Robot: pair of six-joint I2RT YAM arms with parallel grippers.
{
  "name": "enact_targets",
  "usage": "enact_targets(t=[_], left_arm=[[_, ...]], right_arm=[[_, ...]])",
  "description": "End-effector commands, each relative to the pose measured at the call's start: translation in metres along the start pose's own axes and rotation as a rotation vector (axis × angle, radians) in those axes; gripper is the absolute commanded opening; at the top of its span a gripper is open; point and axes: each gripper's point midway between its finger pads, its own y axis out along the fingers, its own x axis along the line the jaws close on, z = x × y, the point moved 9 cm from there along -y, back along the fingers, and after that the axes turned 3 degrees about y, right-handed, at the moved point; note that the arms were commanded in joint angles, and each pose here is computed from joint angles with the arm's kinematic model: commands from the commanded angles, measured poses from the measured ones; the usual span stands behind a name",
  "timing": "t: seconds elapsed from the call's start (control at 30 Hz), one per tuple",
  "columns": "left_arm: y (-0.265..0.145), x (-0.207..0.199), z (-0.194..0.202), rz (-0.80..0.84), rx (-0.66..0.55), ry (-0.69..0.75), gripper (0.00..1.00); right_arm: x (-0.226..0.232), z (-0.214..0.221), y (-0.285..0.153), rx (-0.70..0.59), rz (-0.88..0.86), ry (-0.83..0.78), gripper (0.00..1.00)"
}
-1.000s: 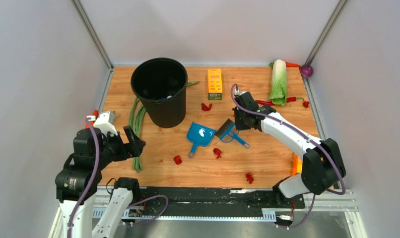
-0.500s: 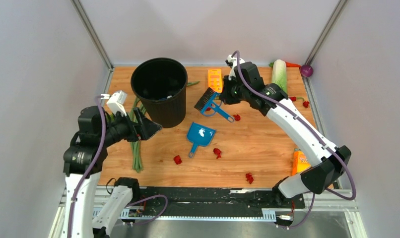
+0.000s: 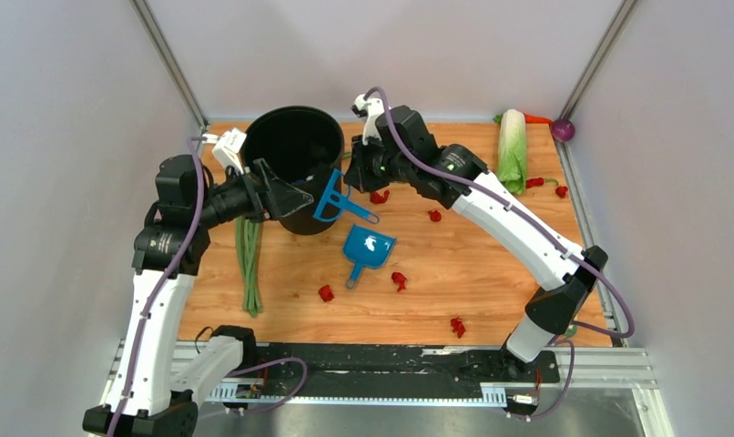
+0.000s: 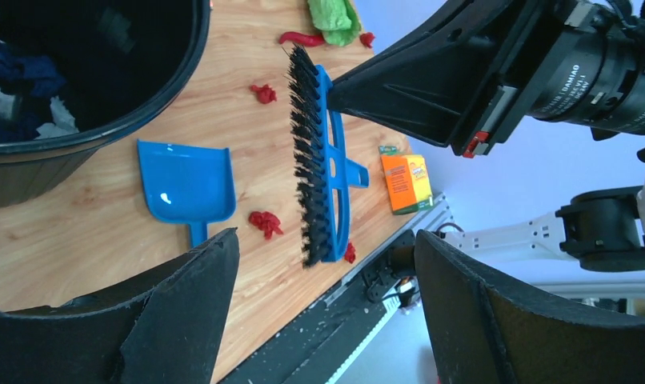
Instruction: Sweep away the paper scraps from the table
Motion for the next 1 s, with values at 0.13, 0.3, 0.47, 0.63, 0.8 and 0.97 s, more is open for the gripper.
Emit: enact_targets(t=[0.13,0.3,0.47,0.63,0.8,0.97], left_arm=[[0.009,-0.012,-0.001,0.076,0.020,0.024,0.82],[0.020,-0.012,0.004,0.082,0.055,0.021,0.69],[0.025,-0.012,0.003,0.083,0.067,0.016,0.22],[0.027,-0.011,0.005,0.087,0.084,0.002,0.00],[0.020,-0.022,-0.002,0.113,0.030,-0.002,0.00],[0.013,-0.038,-0.016,0.142,-0.028,-0.028,0.00]], right_arm=[[0.033,-0.016,-0.018,-0.057,-0.101,-0.005,0.00],[0.042,-0.015,-0.019,-0.058,-0.122,-0.019,0.00],[0.046,-0.010,-0.020,-0.045,-0.132,-0.015,0.00],[0.049,-0.013,-0.028,-0.073,-0.146,0.007,0.00],[0.047,-0.020,-0.044,-0.125,-0.119,0.085,1.00],[0.008,-0.041,-0.087,-0.262,-0.086,0.245,1.00]])
